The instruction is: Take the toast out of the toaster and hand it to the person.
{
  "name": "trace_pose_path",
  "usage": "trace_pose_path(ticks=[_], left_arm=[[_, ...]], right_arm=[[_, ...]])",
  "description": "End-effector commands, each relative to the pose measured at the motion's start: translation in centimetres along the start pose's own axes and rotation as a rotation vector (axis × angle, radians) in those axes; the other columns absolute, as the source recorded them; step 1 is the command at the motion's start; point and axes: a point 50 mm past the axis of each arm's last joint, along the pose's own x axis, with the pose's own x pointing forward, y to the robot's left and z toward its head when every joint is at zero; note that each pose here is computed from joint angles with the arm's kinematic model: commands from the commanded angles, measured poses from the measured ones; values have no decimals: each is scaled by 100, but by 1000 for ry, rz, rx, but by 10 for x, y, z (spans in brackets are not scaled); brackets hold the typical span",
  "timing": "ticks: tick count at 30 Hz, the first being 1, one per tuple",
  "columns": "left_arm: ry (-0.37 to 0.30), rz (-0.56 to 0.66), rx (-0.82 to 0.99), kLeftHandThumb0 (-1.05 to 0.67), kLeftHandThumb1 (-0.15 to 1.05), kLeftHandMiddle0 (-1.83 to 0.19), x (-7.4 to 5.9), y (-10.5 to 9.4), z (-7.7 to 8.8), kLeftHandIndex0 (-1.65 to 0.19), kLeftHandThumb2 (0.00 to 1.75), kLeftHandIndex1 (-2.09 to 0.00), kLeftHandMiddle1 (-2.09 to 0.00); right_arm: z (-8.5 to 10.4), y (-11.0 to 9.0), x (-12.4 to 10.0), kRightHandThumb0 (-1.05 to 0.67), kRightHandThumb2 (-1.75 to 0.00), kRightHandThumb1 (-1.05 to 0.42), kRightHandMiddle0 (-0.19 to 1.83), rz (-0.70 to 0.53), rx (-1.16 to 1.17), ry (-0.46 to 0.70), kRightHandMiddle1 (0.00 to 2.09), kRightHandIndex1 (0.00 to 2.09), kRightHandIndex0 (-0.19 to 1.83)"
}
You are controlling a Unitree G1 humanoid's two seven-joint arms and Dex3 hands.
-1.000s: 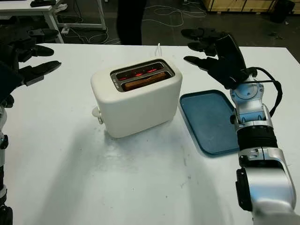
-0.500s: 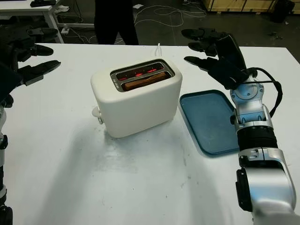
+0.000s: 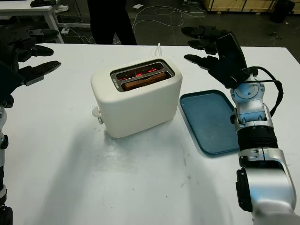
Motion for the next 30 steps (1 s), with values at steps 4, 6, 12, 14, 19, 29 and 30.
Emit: trace_pose_path(ticks=[4, 6, 12, 14, 19, 29, 30], left_arm=[[-3, -4, -1, -15, 90, -29, 3, 0, 2, -52, 0, -35, -97], [-1, -10, -8, -16, 90, -28, 3, -1, 2, -52, 0, -36, -97], [10, -15, -3, -19, 89, -27, 4, -1, 3, -51, 0, -37, -98], [6, -16, -5, -18, 89, -27, 4, -2, 3, -50, 0, -37, -98], [6, -12, -14, -16, 90, -26, 3, -3, 3, -49, 0, -38, -99], [10, -12, -31, -17, 90, -25, 3, -5, 0, -48, 1, -40, -100], [10, -12, -25, -17, 90, -26, 3, -5, 0, -48, 1, -41, -101]], right_arm=[[3, -1, 1, -12, 0, -88, 69, -8, 7, -5, 0, 1, 76], [4, -1, 1, -12, 0, -88, 69, -3, 0, -8, 0, 1, 76], [3, -1, 1, -11, 0, -87, 69, -7, 8, 0, 1, 1, 76], [2, -1, 1, -10, 0, -88, 69, -4, 18, 0, 1, 1, 76], [0, -1, 0, -12, 0, -88, 70, -5, 9, 2, 1, 1, 77], [-2, -3, -2, -16, 0, -87, 71, -6, -2, -16, 1, 2, 79], [-2, -4, -3, -17, 0, -87, 71, -7, -8, -15, 2, 2, 79]])
